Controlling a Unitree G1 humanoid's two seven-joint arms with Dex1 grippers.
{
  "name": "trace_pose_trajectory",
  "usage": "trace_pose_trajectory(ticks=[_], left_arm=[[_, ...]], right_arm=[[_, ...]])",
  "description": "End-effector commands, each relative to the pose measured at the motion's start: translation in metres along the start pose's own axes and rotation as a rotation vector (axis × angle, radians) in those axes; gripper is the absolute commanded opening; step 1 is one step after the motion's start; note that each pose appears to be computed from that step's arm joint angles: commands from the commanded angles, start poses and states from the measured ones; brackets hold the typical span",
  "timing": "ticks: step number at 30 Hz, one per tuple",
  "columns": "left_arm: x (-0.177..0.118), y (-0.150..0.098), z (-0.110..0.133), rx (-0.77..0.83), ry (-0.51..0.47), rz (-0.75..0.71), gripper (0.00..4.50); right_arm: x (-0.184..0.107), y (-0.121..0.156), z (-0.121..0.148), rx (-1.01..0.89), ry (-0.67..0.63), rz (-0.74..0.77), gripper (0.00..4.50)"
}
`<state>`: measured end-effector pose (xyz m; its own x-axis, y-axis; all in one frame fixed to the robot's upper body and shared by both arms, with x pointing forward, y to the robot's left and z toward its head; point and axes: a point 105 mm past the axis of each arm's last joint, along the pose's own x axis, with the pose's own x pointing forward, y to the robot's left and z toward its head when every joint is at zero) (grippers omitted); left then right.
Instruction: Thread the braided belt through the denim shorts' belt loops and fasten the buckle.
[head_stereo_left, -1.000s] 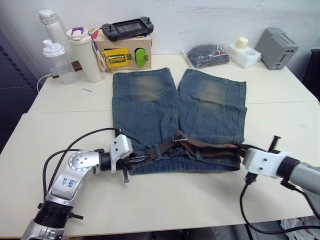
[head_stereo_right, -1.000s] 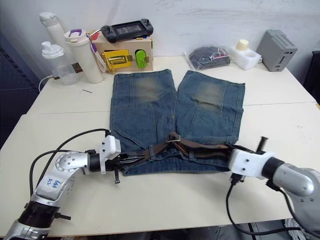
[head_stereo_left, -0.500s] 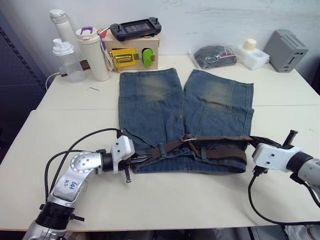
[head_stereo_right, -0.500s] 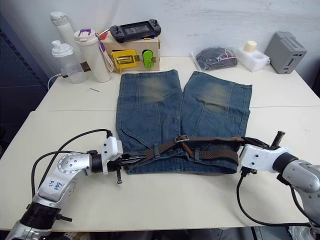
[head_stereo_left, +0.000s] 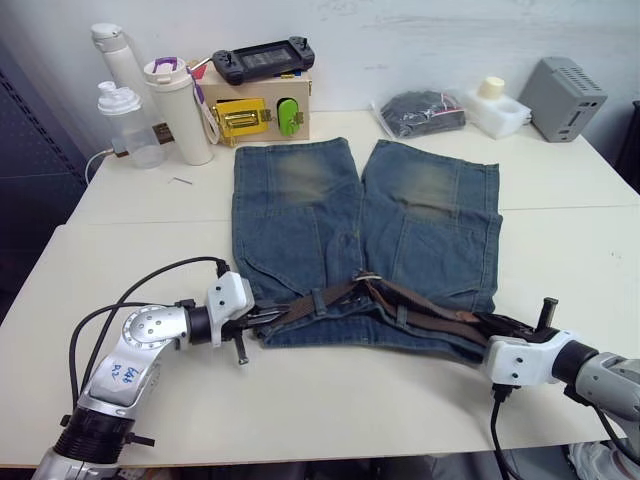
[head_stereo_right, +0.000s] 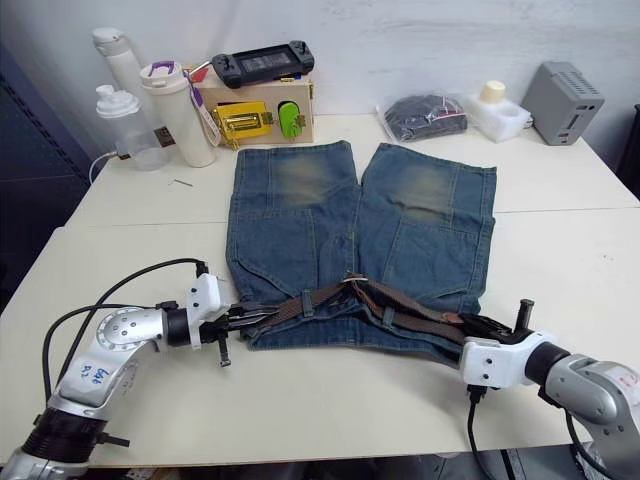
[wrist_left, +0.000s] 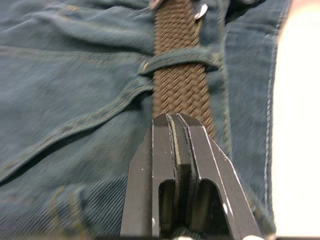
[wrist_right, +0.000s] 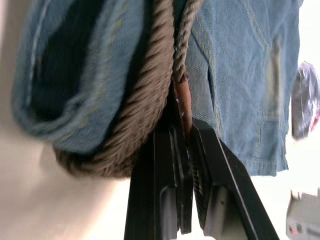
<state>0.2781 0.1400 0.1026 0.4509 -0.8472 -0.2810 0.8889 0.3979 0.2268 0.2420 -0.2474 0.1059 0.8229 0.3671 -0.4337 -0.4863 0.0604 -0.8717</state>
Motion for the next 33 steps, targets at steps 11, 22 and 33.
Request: trace_pose_trajectory(ticks=[11, 22, 33], left_arm=[[-0.006, -0.002, -0.009, -0.029, 0.02, 0.041, 0.05], [-0.031, -0.011, 0.041, -0.046, -0.158, 0.133, 1.4], [-0.033, -0.012, 0.053, -0.085, -0.191, 0.193, 3.11]], right_arm=[[0.005, -0.016, 0.008, 0.022, -0.065, -0.082, 0.0], [-0.007, -0.042, 0.021, 0.219, -0.148, -0.094, 3.37], [-0.008, -0.015, 0.09, 0.196, -0.379, 0.047, 4.33]])
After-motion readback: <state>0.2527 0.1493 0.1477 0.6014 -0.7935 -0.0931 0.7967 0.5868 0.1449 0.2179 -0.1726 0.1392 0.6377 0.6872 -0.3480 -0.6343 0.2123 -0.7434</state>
